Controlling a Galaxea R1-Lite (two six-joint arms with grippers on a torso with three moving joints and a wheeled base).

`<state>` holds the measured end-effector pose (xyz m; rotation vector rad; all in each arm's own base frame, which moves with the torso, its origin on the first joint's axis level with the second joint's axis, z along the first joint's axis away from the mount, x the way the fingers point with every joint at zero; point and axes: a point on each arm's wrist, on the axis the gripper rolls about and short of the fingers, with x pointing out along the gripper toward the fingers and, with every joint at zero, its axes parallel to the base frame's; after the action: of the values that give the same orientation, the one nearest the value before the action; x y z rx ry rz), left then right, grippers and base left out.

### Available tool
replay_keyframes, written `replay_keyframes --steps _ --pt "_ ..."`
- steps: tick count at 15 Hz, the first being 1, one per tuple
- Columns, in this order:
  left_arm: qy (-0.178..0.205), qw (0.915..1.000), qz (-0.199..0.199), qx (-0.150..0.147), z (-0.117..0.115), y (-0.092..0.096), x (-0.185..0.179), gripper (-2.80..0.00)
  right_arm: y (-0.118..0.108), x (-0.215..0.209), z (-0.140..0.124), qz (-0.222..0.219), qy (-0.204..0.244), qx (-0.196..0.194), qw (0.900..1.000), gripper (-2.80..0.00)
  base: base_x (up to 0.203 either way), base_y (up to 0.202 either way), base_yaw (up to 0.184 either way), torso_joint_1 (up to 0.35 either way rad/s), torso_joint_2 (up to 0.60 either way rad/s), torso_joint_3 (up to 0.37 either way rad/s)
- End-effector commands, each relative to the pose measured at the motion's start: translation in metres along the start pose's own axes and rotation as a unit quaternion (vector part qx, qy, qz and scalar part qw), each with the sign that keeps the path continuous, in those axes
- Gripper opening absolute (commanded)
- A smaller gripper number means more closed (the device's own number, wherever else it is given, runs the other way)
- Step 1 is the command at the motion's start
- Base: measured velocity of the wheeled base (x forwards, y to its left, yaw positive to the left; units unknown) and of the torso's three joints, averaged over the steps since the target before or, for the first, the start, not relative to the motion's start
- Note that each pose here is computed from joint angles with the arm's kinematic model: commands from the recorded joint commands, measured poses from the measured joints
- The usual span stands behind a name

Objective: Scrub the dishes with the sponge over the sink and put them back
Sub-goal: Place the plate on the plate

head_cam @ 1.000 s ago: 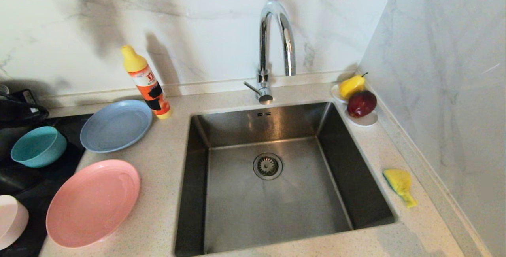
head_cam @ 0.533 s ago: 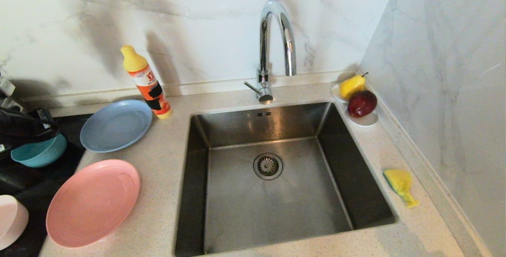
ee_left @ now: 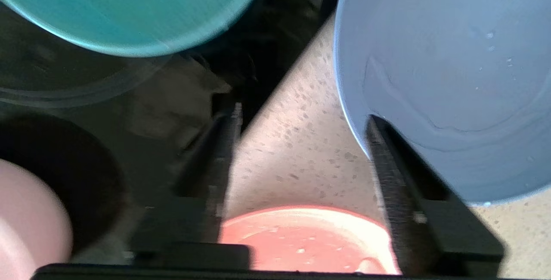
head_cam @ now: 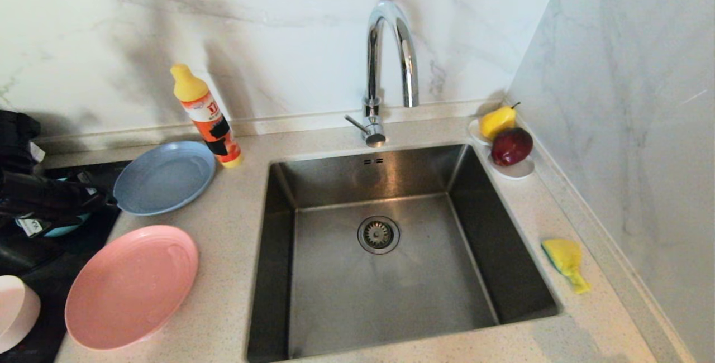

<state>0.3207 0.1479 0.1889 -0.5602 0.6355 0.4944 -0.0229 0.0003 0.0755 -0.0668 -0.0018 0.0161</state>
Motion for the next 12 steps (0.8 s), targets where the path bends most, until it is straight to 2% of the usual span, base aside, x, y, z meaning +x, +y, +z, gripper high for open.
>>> replay_keyframes --steps 1,3,6,12 --pt "0.020 0.9997 -0.007 -0.014 -0.007 -0.006 0.012 0.00 0.000 0.000 0.000 0.000 0.000 0.000 1.000 -2.80 0.000 0.000 0.000 0.000 0.00 0.000" --pt "0.035 0.9987 -0.024 -0.028 -0.013 -0.016 0.016 0.00 0.000 0.000 0.000 0.000 0.000 0.000 1.000 -2.80 0.000 0.000 0.000 0.000 0.00 0.000" --pt "0.045 0.9972 -0.028 -0.052 -0.014 -0.027 0.029 0.00 0.000 0.000 0.000 0.000 0.000 0.000 1.000 -2.80 0.000 0.000 0.000 0.000 0.00 0.000" --pt "0.038 0.9959 -0.030 -0.077 -0.006 -0.031 0.040 0.00 0.000 0.000 0.000 0.000 0.000 0.000 1.000 -2.80 0.000 0.000 0.000 0.000 0.00 0.000"
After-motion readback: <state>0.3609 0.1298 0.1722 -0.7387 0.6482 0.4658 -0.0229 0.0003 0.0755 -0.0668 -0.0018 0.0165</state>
